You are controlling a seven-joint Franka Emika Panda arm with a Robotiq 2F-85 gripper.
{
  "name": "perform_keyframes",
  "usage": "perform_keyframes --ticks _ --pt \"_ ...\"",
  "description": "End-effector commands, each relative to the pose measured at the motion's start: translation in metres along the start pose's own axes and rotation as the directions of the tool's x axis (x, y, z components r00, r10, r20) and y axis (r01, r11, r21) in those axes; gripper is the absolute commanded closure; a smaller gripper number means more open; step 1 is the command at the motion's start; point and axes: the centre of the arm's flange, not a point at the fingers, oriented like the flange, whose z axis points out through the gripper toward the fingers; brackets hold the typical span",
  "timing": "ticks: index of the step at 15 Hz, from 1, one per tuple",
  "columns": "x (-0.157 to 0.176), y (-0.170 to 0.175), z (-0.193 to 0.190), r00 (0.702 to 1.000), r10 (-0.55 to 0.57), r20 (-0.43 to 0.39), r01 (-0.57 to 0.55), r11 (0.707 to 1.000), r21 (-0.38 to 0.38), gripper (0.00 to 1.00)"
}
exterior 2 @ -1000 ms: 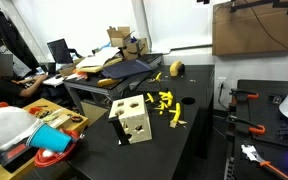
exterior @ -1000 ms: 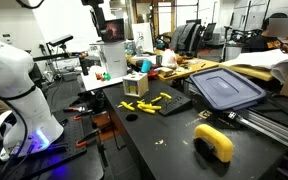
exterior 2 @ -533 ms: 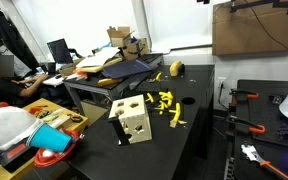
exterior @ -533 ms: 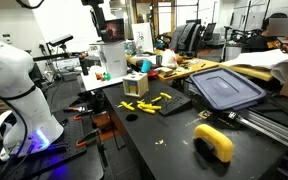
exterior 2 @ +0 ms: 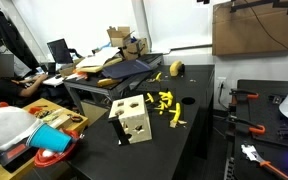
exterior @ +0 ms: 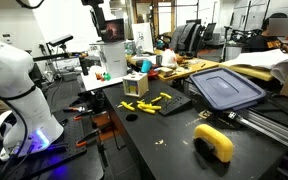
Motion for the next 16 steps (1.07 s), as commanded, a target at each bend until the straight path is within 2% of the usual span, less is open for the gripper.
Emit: perform_keyframes --ticks 1,8,16 --pt "0.000 0.000 0.000 1.000 0.000 0.000 0.000 1.000 0.000 0.00" --pt "0.000 -0.002 0.003 1.000 0.003 0.004 -0.003 1.000 -0.004 0.00" --pt "0.019 -0.045 0.065 0.986 0.068 0.153 -0.067 0.998 -0.011 0.00"
